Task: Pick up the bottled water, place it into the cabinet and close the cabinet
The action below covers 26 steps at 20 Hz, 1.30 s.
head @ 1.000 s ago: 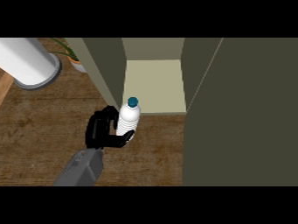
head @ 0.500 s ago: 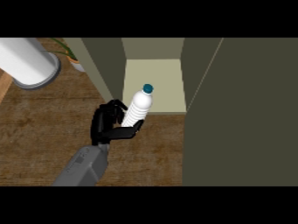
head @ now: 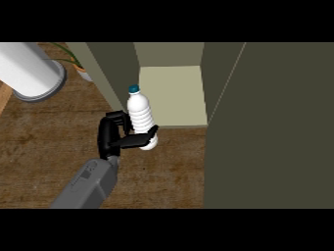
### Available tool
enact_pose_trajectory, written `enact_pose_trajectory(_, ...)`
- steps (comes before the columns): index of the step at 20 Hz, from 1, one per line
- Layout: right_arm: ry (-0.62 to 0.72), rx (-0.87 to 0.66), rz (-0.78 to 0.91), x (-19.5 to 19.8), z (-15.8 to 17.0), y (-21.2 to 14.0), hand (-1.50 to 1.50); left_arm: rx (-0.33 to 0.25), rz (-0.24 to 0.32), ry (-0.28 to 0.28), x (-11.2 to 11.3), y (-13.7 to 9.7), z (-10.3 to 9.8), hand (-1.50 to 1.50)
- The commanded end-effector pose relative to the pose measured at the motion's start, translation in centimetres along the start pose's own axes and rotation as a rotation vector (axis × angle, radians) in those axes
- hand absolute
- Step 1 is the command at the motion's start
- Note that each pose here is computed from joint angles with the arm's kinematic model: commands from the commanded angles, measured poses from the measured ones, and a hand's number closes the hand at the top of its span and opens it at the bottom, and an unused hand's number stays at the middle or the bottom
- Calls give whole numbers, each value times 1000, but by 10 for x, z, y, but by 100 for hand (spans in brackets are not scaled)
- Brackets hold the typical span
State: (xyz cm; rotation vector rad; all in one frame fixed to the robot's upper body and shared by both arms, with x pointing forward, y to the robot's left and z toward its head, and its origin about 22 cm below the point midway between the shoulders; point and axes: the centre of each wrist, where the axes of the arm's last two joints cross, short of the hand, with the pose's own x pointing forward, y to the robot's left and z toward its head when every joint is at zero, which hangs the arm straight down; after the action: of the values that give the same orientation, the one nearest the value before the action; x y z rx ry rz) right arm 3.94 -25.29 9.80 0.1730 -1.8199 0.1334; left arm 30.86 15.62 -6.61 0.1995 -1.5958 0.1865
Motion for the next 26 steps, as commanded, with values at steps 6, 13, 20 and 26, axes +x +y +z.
enact_pose_trajectory(6, -50, 30, -38, 13, -8, 3, -150, -90, -110, -134, 77, -63, -51, 150)
enact_pose_trajectory(13, -40, 45, -41, 5, -5, -3, -150, 40, -196, -62, 72, -53, -61, 150)
enact_pose_trajectory(20, -58, 39, -52, -2, -6, -6, -150, 109, -179, -54, 68, -52, -59, 150)
enact_pose_trajectory(26, -68, 40, -41, 0, -9, -8, -150, 127, -311, -165, 70, -37, -67, -150)
